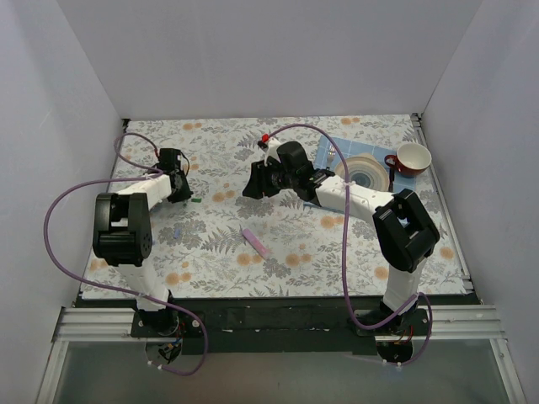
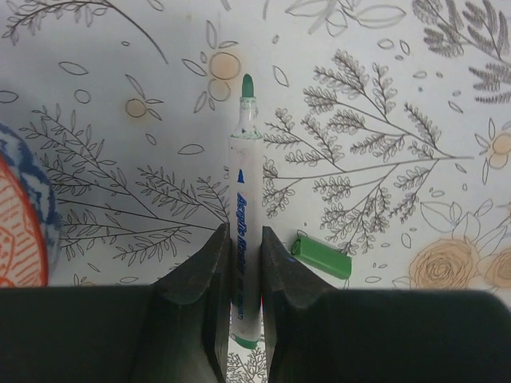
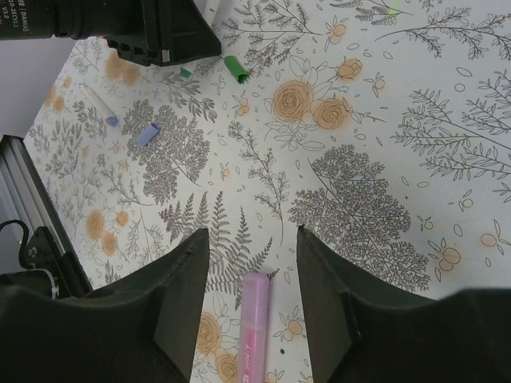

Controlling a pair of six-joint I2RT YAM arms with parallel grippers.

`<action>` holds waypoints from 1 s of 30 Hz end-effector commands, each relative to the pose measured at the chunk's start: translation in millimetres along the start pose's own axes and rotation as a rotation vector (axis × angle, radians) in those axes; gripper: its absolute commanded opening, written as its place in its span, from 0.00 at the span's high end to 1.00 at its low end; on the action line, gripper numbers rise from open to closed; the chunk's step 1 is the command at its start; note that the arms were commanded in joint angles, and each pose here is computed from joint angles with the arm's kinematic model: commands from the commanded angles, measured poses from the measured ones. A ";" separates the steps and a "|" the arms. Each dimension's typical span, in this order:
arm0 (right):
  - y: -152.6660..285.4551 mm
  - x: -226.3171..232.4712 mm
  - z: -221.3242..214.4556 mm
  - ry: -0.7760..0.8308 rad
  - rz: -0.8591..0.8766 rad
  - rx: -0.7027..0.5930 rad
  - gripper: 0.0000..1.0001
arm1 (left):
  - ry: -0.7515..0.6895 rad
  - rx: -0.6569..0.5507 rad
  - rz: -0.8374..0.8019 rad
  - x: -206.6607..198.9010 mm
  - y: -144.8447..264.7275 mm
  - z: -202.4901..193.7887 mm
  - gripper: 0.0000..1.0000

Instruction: Insert the pens into the pen caps

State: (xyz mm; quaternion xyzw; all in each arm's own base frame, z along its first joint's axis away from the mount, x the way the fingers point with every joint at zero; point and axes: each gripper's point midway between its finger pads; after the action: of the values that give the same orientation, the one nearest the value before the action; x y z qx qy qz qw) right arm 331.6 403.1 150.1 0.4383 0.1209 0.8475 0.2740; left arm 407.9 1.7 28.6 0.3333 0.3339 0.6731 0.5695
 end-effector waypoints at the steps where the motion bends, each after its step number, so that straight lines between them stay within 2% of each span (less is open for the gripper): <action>1: 14.0 10.7 5.6 0.029 0.023 -0.028 0.45 | -0.187 0.034 -0.017 -11.2 9.9 -11.8 1.00; 13: 50.2 12.8 13.5 0.062 0.005 -0.091 0.46 | -0.294 0.179 0.092 6.8 22.4 -59.6 1.00; 18: 57.5 10.7 10.3 0.058 0.004 -0.091 0.46 | -0.366 0.202 0.032 -13.1 27.7 -82.3 1.00; 30: 72.6 8.4 7.4 0.049 -0.005 -0.110 0.46 | -0.479 0.222 -0.229 -80.5 34.3 -101.9 1.00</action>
State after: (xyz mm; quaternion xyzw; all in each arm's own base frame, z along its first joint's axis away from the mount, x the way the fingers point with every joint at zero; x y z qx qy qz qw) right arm 304.2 352.2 168.3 0.4212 0.1109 0.8496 0.2976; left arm 355.2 -56.1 20.3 0.4758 0.2449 0.5578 0.6345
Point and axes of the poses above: each gripper's point midway between its finger pads, its own y axis back along the fingers, its own x axis along the line the jaws close on, z = x × y, and after that the axes turned 15 degrees about -y, right-handed
